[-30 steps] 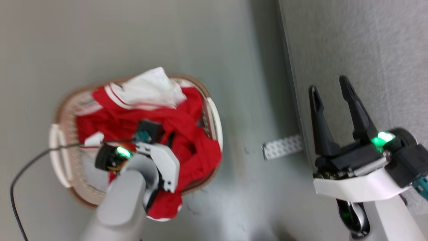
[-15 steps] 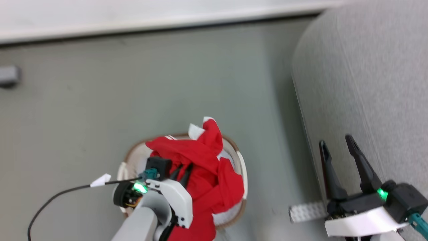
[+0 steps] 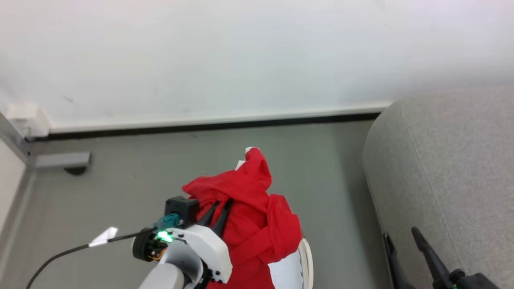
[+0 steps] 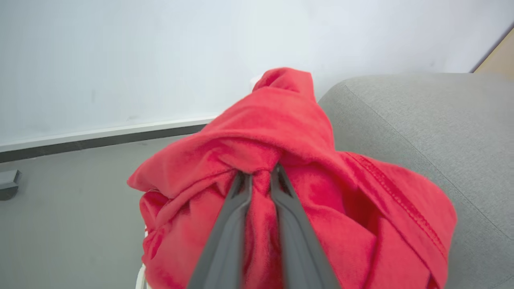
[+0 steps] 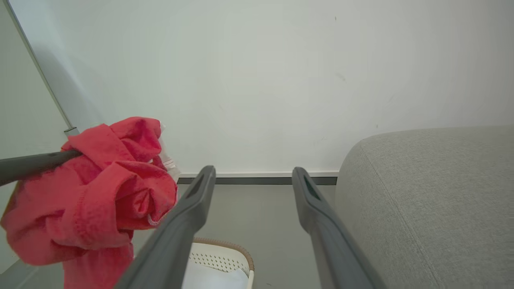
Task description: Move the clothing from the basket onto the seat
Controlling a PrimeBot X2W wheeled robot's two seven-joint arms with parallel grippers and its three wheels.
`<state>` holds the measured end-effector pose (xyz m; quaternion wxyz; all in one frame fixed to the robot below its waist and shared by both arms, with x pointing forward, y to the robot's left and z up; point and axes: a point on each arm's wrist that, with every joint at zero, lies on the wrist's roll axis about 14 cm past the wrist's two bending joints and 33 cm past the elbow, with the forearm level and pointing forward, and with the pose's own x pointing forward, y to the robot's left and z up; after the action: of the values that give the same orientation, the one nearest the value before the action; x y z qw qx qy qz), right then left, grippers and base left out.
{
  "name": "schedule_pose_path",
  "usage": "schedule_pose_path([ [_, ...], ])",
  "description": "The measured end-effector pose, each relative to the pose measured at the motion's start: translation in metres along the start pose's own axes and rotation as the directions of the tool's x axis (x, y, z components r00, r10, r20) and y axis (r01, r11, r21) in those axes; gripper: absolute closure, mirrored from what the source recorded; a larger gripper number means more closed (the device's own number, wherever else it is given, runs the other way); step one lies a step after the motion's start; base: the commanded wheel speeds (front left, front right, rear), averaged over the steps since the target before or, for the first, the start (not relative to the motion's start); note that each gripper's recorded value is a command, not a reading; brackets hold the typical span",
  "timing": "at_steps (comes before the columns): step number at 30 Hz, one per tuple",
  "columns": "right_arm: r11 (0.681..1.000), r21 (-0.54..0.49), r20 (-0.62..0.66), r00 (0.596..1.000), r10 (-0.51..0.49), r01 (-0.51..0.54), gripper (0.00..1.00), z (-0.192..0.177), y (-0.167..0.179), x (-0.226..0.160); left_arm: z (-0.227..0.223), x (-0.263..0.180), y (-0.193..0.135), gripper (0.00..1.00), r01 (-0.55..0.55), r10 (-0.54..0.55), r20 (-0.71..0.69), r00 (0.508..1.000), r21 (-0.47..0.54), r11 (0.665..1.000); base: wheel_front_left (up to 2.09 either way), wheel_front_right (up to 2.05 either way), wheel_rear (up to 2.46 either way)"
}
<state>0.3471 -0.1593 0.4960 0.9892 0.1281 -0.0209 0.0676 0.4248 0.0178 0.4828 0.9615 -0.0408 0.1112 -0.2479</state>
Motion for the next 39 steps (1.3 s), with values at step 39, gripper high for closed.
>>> schedule_pose_path([
  [39, 0.76, -0.104, -0.389, 0.73, 0.563, -0.641, 0.0, 0.019, 0.132, 0.032, 0.076, -0.015, -0.066, 1.0, 0.183, -0.206, 0.11, 0.972, 0.193, 0.964, 0.0, 0.0, 0.0],
])
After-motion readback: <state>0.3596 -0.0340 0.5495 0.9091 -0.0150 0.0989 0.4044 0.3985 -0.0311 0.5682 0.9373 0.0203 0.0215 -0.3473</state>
